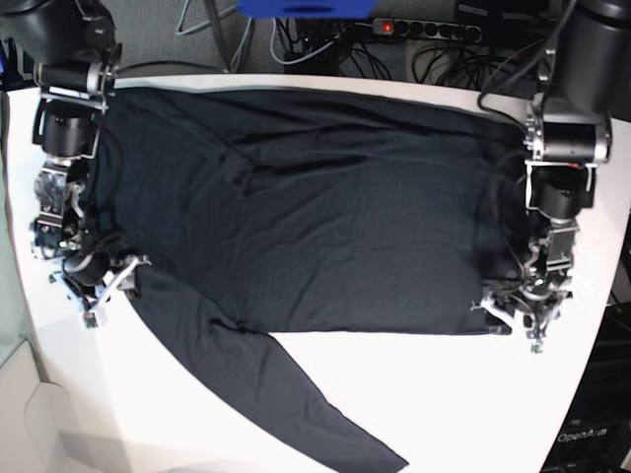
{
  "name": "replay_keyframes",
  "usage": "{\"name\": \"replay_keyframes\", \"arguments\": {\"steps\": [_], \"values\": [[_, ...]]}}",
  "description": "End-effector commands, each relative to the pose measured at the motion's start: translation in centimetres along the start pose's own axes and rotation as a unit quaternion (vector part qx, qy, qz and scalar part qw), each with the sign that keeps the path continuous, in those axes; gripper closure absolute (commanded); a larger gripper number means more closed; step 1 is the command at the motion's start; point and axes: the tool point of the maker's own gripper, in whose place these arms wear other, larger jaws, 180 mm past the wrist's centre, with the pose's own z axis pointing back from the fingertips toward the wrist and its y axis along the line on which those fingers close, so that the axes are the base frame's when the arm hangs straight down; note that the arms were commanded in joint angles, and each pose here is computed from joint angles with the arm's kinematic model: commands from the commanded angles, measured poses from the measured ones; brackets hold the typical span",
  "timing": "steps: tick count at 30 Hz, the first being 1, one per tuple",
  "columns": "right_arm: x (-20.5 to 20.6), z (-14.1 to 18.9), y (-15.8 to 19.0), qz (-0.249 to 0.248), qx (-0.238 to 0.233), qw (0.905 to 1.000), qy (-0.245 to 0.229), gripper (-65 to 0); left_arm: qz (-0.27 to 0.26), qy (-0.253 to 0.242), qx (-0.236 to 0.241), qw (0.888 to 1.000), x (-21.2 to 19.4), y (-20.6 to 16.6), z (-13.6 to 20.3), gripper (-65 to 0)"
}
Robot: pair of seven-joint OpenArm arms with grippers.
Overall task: Fold the T-shirt properly
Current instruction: 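Release the hem and move both grippers to the shirt's side edges, then grasp the shirt's side edges with both grippers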
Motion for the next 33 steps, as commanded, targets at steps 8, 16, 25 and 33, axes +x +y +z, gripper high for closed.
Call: {"name": "replay_keyframes", "arguments": {"steps": [8, 16, 25, 33], "values": [[2.6, 0.4, -1.1, 0.002, -0.01, 0.9994, -0.033, -35.2, 0.007, -0.042, 0.002, 0.999, 2.1, -0.2, -0.2, -37.5], [1.3, 0.5, -1.0, 0.0, -0.009, 0.9997, -0.024, -35.2, 0.017, -0.021, 0.009, 1.0, 0.2, 0.2, -0.3, -37.5], [1.2, 0.6, -1.1, 0.001, -0.01, 0.9997, -0.022, -35.2, 0.02, -0.014, 0.013, 1.0, -1.3, 0.4, -0.2, -37.5], [1.1, 0.6, -1.1, 0.001, -0.01, 0.9997, -0.021, -35.2, 0.028, 0.006, 0.023, 0.999, -4.2, 1.0, 0.1, -28.8]]}}
